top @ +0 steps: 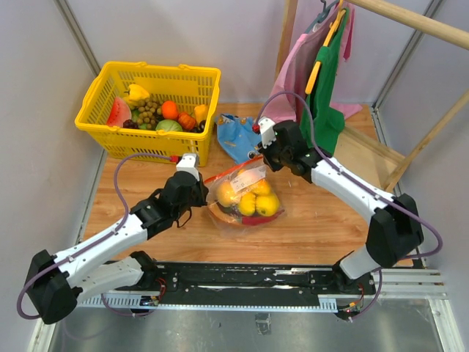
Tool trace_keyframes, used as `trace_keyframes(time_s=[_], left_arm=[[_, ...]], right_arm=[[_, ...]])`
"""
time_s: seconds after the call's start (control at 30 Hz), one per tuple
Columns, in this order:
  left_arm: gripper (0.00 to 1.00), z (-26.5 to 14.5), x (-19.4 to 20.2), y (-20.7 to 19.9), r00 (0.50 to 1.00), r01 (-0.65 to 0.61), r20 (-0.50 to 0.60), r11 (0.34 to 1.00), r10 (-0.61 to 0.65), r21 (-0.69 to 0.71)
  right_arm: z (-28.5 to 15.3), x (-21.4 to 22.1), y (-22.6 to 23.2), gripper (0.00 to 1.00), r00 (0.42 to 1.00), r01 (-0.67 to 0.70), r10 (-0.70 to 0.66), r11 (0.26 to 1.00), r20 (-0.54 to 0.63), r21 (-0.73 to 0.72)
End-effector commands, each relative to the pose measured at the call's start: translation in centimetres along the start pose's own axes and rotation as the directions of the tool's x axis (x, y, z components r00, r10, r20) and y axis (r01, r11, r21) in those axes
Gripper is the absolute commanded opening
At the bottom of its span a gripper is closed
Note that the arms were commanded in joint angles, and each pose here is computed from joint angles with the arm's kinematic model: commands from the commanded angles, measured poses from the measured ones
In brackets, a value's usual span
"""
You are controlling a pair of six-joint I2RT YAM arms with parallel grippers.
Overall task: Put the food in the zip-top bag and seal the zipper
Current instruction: Place the zipper food storage bag at the center of the board.
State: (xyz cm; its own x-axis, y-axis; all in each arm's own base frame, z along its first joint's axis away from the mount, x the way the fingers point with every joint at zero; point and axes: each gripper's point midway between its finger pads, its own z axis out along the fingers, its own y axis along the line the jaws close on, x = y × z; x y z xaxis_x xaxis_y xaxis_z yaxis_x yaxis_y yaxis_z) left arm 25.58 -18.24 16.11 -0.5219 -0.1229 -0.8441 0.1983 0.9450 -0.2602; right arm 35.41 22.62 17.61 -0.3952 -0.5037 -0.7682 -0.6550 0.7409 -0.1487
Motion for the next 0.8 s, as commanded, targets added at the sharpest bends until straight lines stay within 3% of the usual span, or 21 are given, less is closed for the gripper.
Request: trace_keyframes(time_s=[0.0, 0.2, 0.5, 0.63, 0.77], left_arm=[[0.0, 0.9, 3.4, 1.4, 0.994, 0.074, -0.075, 0.996, -0.078, -0.056], [0.02, 1.5, 3.8, 2.5, 0.992, 0.109, -0.053, 0.987, -0.116, -0.117], [0.08, 2.2, 2.2, 3.4, 0.991, 0.132, 0.015, 0.978, -0.131, -0.164], [0.23, 2.1, 1.6, 3.7, 0.99, 0.143, 0.043, 0.974, -0.138, -0.176], [0.39, 1.4, 0.8, 4.0, 0.987, 0.154, 0.068, 0.971, -0.144, -0.184]], right_arm=[[2.3, 0.8, -2.4, 0.03, 0.994, -0.106, 0.106, 0.988, 0.003, 0.109], [2.8, 0.7, -2.6, 0.17, 0.988, -0.155, 0.155, 0.98, 0.01, 0.125], [-2.6, -0.4, -3.1, 0.55, 0.975, -0.203, 0.184, 0.966, 0.127, 0.16], [-5.8, 0.3, -3.0, 0.69, 0.961, -0.243, 0.213, 0.955, 0.175, 0.171], [-9.1, 2.1, -2.9, 0.76, 0.946, -0.282, 0.24, 0.941, 0.219, 0.188]])
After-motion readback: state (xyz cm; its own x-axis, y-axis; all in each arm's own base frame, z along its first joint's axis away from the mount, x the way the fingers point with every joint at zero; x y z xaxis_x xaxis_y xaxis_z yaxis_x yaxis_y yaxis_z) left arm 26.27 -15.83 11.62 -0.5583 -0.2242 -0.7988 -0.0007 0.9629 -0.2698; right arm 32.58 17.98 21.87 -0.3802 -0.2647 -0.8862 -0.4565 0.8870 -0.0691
